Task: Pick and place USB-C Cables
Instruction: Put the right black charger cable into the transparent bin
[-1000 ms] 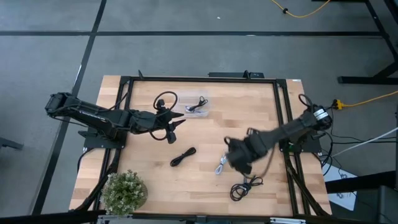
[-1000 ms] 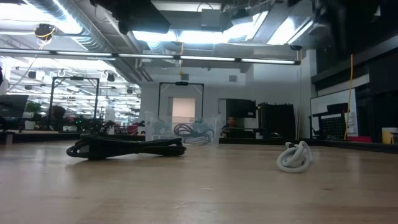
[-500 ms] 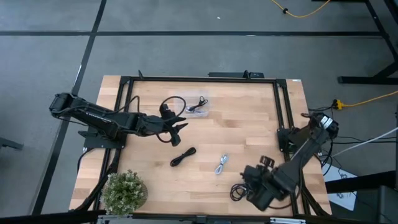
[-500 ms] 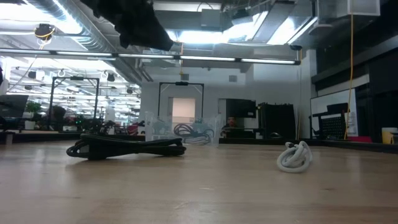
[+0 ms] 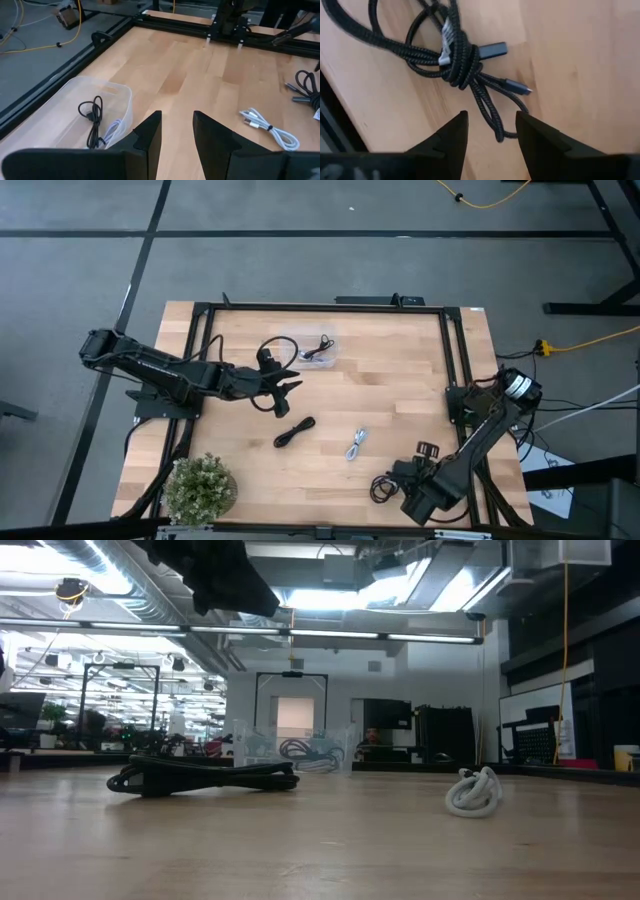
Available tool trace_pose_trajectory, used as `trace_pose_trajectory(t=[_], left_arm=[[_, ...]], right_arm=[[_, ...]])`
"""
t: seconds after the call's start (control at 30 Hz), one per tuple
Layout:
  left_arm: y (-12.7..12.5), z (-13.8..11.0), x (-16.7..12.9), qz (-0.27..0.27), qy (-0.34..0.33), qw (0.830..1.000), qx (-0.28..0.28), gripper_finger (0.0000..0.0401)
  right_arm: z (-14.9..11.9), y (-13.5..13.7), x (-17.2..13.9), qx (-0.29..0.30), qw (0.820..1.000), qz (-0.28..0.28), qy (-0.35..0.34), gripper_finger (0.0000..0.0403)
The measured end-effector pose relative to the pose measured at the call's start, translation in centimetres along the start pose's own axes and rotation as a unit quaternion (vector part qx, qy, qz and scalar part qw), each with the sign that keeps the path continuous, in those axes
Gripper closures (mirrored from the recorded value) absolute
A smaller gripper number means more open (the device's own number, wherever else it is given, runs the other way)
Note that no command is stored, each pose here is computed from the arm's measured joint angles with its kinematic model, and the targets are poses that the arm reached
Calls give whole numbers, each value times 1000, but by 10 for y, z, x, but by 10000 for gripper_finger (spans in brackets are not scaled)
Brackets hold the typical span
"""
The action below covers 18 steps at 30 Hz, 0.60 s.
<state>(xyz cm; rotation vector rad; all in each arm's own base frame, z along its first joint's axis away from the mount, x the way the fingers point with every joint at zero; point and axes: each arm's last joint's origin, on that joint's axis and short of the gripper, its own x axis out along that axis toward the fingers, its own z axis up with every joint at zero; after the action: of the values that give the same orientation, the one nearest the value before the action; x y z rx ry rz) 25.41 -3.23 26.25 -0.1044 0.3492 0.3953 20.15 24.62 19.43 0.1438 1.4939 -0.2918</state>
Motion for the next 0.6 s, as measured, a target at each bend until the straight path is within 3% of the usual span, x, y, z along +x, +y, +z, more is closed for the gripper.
trace_pose_trajectory(t=[0.47, 0.6], left_arm=[[0, 0, 0, 0, -1, 1000, 0, 296], [0, 0, 0, 0, -1, 1000, 0, 296]], right_arm=[[-11, -12, 53, -27, 999, 19, -7, 234], [-12, -18, 62, 18, 1000, 25, 0, 246]])
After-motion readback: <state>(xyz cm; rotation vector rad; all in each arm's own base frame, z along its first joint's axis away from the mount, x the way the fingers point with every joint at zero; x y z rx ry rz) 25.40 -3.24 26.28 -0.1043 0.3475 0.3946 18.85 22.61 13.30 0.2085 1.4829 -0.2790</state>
